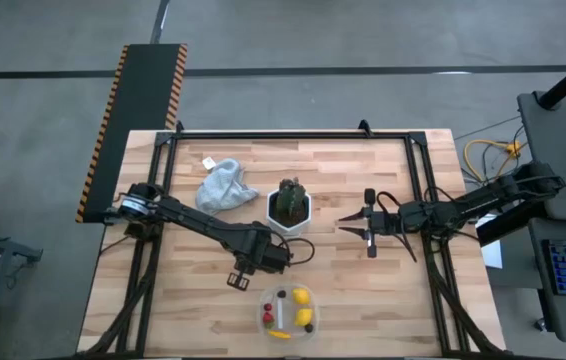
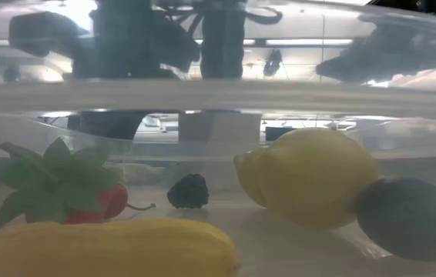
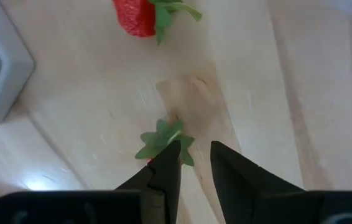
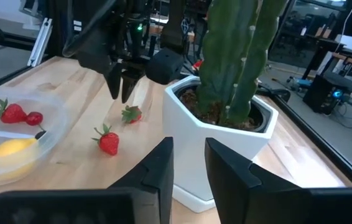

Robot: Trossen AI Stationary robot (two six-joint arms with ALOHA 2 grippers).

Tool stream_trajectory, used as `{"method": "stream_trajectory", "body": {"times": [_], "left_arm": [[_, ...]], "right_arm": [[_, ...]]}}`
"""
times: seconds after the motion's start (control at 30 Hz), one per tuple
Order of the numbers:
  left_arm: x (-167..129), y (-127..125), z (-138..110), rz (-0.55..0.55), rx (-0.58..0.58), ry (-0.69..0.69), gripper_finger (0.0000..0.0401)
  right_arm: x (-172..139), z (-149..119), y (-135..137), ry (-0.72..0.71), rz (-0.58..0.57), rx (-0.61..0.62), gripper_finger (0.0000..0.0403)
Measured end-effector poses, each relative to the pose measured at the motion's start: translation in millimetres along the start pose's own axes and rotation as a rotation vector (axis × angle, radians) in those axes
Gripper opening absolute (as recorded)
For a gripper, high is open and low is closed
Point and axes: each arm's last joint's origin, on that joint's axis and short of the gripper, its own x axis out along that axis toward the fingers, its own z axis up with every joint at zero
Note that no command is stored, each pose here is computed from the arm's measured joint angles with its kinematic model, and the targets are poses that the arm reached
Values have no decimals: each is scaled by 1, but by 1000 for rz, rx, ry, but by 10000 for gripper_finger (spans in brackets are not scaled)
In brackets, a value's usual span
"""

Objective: Pick and placing Produce into tupperware
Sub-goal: Put the left red strawberry into the transparent bin

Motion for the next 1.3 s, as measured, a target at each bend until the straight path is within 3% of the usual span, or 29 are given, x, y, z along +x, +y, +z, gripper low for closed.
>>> {"method": "stream_trajectory", "body": {"times": [0.67, 1.3], "left_arm": [[21, 1, -5, 56, 85, -3, 73], [27, 3, -3, 66, 80, -39, 73]], "right_arm": [[0, 0, 0, 2, 4, 11, 76], [0, -1, 0, 13, 6, 8, 70]]}}
